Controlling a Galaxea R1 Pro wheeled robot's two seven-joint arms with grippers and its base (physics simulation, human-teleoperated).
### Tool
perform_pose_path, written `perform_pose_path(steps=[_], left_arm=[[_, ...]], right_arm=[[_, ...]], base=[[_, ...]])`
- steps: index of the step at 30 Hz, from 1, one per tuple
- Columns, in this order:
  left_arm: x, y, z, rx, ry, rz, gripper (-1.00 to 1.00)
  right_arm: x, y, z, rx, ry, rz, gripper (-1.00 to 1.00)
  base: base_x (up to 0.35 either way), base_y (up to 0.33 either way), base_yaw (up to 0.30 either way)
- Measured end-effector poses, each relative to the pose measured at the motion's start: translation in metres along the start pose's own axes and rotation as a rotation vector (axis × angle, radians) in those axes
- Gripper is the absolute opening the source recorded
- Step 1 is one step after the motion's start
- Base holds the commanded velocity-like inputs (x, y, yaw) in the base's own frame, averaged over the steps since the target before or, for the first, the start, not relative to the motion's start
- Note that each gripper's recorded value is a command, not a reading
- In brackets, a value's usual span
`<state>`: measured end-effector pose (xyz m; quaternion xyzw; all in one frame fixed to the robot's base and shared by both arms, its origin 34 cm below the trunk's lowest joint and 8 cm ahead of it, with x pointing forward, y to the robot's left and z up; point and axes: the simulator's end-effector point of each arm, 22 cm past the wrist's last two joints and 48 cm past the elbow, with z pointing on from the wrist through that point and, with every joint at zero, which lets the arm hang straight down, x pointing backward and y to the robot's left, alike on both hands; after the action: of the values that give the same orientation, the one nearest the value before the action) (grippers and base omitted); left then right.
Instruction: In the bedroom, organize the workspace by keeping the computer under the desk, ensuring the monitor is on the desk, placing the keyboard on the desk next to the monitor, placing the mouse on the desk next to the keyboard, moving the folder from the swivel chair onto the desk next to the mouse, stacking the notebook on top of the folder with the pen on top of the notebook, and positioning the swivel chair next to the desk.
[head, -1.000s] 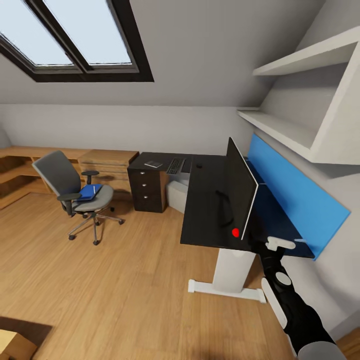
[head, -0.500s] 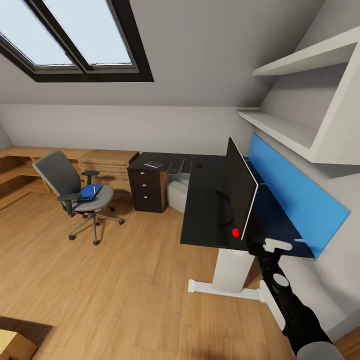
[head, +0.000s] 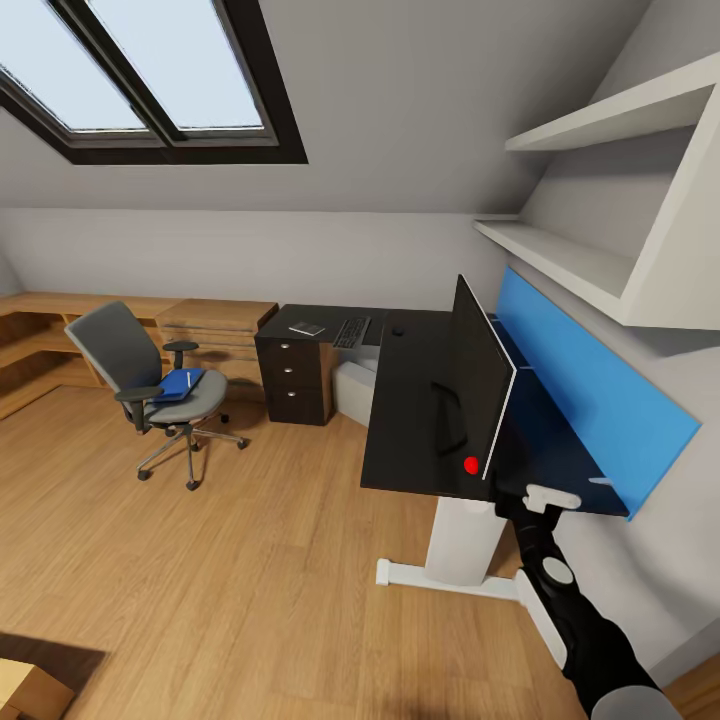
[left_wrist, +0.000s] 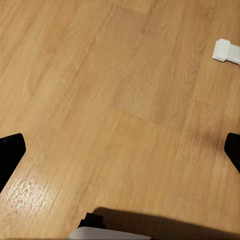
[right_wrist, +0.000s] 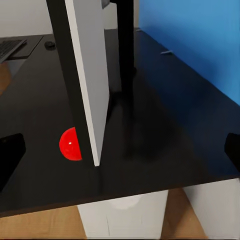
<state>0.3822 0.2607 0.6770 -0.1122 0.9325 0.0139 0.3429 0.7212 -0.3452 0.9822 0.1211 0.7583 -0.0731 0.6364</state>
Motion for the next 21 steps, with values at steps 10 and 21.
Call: perform_pose_path(steps=[10,21], left_arm=[[0.003,0.000,0.000,0.000,0.009,0.002,1.00],[0.014,0.002,-0.003,-0.004,0.033,0.006,1.00]], right_arm=[[0.058,0.019,-0.014,-0.024,0.061,-0.017,1.00],[0.188,0.016,-0.075,0.009,0.242,-0.036,1.00]], base=[[0.000,0.000,0.000],[0.000,0.000,0.000]])
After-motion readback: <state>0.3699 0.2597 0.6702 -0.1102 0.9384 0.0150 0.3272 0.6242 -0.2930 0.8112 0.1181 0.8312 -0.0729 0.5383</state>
